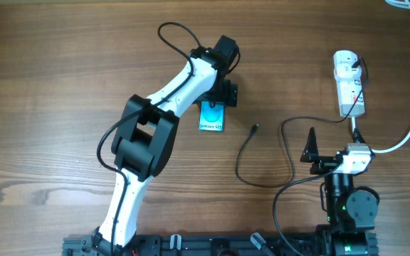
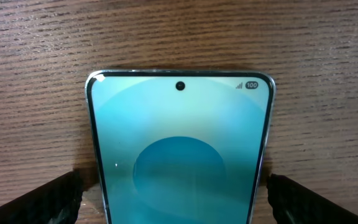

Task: Plug charger to phone and switch on socket
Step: 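Lower the left gripper and close it on the phone's top edge, then lift the phone with the left gripper and raise it upright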

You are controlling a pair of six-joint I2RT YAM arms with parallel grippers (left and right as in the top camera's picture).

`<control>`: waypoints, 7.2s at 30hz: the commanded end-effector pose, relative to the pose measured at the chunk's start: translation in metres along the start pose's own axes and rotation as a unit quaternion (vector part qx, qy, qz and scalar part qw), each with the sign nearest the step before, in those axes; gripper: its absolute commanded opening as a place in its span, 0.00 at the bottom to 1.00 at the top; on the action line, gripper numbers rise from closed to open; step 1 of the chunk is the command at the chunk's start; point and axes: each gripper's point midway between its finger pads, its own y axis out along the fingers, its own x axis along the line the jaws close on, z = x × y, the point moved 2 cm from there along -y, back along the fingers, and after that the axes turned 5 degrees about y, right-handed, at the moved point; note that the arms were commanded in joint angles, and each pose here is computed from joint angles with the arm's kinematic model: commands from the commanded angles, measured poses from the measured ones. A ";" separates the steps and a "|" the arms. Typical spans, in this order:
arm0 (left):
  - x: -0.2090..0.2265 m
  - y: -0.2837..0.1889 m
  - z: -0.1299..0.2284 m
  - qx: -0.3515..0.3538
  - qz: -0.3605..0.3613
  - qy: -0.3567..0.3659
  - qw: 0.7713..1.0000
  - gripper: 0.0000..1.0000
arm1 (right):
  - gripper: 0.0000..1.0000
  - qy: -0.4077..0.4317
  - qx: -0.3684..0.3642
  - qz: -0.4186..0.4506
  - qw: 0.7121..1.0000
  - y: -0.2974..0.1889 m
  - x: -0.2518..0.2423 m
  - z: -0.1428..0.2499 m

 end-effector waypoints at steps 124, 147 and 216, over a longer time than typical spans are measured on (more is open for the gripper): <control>0.002 -0.010 0.015 0.033 -0.001 0.012 0.999 0.70 | 1.00 0.007 -0.005 0.003 1.000 0.000 -0.001 -0.002; -0.006 -0.173 -0.010 0.132 0.584 -0.148 0.787 0.70 | 1.00 0.007 -0.005 0.003 1.000 0.000 -0.001 -0.002; 0.071 -0.211 -0.014 0.193 0.657 -0.304 0.662 0.69 | 1.00 0.008 -0.005 0.003 1.000 0.000 -0.001 -0.002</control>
